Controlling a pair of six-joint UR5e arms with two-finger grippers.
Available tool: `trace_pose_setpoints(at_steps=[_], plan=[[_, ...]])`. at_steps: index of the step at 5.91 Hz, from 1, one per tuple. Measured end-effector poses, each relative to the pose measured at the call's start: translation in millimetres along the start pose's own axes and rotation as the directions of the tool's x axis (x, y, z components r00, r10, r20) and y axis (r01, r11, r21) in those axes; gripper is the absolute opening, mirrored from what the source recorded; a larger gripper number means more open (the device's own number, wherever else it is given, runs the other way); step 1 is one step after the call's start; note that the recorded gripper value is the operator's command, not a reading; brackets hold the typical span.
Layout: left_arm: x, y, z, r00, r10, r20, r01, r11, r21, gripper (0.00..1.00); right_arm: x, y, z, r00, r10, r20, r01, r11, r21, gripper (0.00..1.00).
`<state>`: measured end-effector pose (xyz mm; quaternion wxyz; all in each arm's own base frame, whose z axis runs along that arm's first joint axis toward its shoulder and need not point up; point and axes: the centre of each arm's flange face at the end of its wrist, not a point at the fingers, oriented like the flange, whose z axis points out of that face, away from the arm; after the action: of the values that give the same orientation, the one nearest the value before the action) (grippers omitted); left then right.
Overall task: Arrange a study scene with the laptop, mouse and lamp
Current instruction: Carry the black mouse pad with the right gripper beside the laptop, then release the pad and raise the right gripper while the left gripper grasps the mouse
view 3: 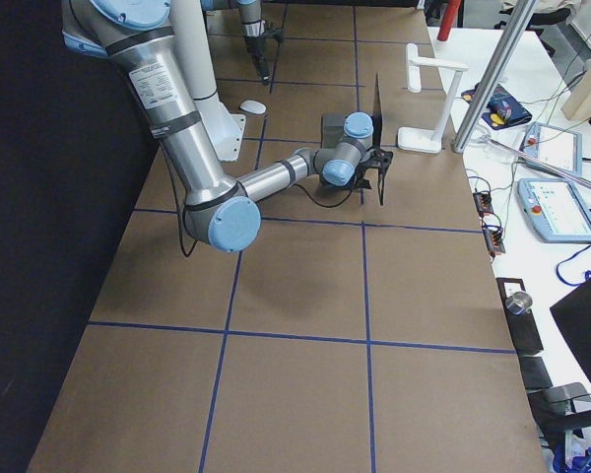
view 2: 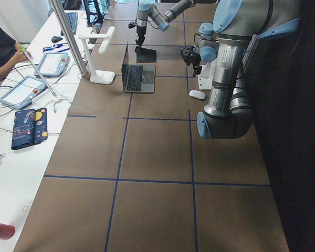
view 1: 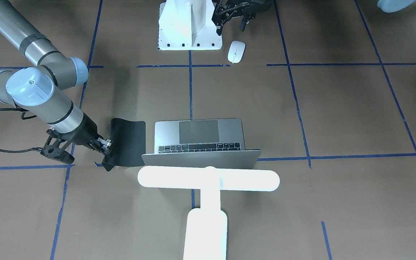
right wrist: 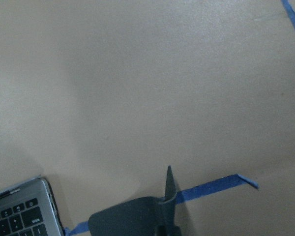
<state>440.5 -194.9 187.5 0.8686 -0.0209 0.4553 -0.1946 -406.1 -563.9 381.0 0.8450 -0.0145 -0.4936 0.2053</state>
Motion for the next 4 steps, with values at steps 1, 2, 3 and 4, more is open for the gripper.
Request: trace_pose_setpoints(at_steps=[1, 2, 3, 4], plan=[[-2.2, 4.1, 4.2, 0.998, 0.061, 0.011, -0.061, 0.998, -0.005, 1.00, 0.1, -0.4, 1.9, 1.000, 0.003, -0.002, -0.003, 1.000, 0.000, 1.00], [-5.5, 9.3, 10.8, 0.990, 0.140, 0.033, -0.140, 0.990, -0.014, 1.00, -0.6, 0.2, 3.0, 1.000, 0.002, -0.001, -0.002, 1.000, 0.001, 1.00], [-9.6, 12.8, 18.4, 0.966, 0.250, 0.064, -0.249, 0.968, -0.026, 0.99, -2.3, 1.0, 2.0, 1.000, -0.003, 0.005, 0.003, 1.000, 0.003, 1.00], [-15.1, 13.6, 24.2, 0.928, 0.363, 0.089, -0.360, 0.932, -0.044, 0.98, -4.1, 1.2, -0.7, 1.000, -0.011, 0.012, 0.011, 1.000, 0.006, 1.00]])
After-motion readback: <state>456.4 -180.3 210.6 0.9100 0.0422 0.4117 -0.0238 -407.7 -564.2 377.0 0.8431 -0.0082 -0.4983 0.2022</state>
